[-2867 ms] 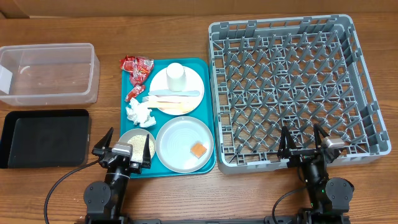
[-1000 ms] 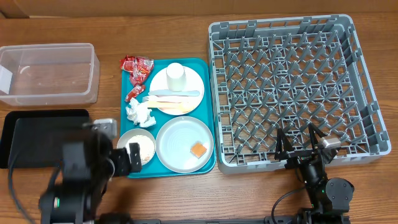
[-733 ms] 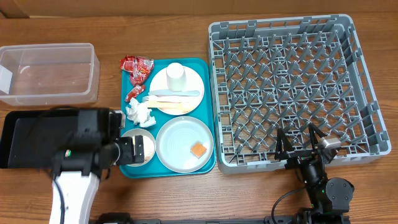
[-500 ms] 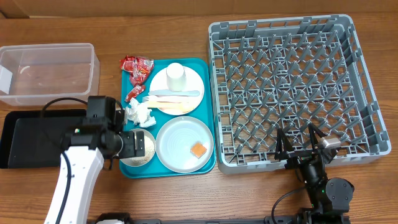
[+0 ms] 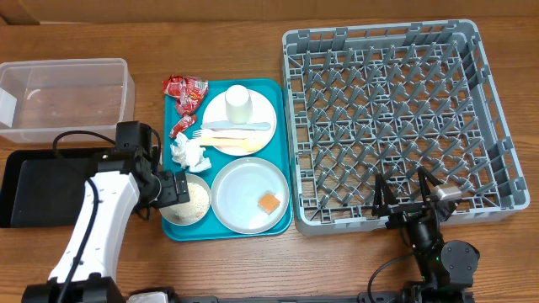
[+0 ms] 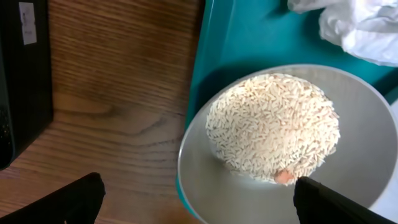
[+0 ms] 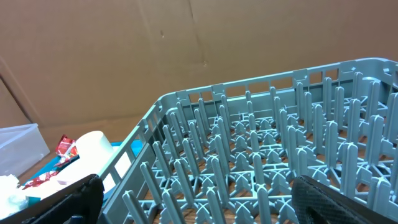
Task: Sort waste into correct bins and load items into the dishwasher rack
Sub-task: 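Grasp the rim of the grey rice bowl with the left gripper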
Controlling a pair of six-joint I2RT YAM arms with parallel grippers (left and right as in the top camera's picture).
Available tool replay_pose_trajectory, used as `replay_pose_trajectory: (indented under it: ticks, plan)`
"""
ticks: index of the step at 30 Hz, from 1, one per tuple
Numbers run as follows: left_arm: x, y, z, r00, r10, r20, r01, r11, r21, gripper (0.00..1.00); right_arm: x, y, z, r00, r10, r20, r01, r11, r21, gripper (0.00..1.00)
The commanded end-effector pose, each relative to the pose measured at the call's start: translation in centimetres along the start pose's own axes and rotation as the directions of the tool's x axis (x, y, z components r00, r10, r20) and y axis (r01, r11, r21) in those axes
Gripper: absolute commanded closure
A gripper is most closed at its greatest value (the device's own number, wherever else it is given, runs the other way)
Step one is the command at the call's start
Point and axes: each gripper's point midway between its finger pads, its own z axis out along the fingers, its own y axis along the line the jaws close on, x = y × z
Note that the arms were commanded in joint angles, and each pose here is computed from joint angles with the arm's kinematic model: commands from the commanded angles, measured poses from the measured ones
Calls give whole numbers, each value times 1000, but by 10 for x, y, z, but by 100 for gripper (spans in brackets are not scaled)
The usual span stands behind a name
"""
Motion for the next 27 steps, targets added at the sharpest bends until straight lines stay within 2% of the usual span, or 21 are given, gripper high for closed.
replay_pose_trajectory:
  ticks: [1, 21, 22, 25, 27]
  plan:
    - [-11, -3, -2, 1000, -20, 24, 20, 1000, 19, 0, 2, 2, 0, 1000, -6, 4, 6, 1000, -12, 0]
    - [7, -13, 43, 998, -30, -62, 34, 997, 68, 1, 2, 2, 0, 1000, -6, 4, 6, 1000, -12, 0]
    - [5, -13, 43, 998, -24, -58, 28, 997, 69, 7, 2, 2, 0, 1000, -6, 4, 6, 1000, -12, 0]
    - [2, -14, 44, 999, -12, -44, 15, 997, 71, 35, 2, 2, 0, 1000, -6, 4, 6, 1000, -12, 0]
    - [1, -14, 44, 999, -12, -40, 15, 997, 72, 45, 2, 2, 0, 1000, -6, 4, 6, 1000, -12, 0]
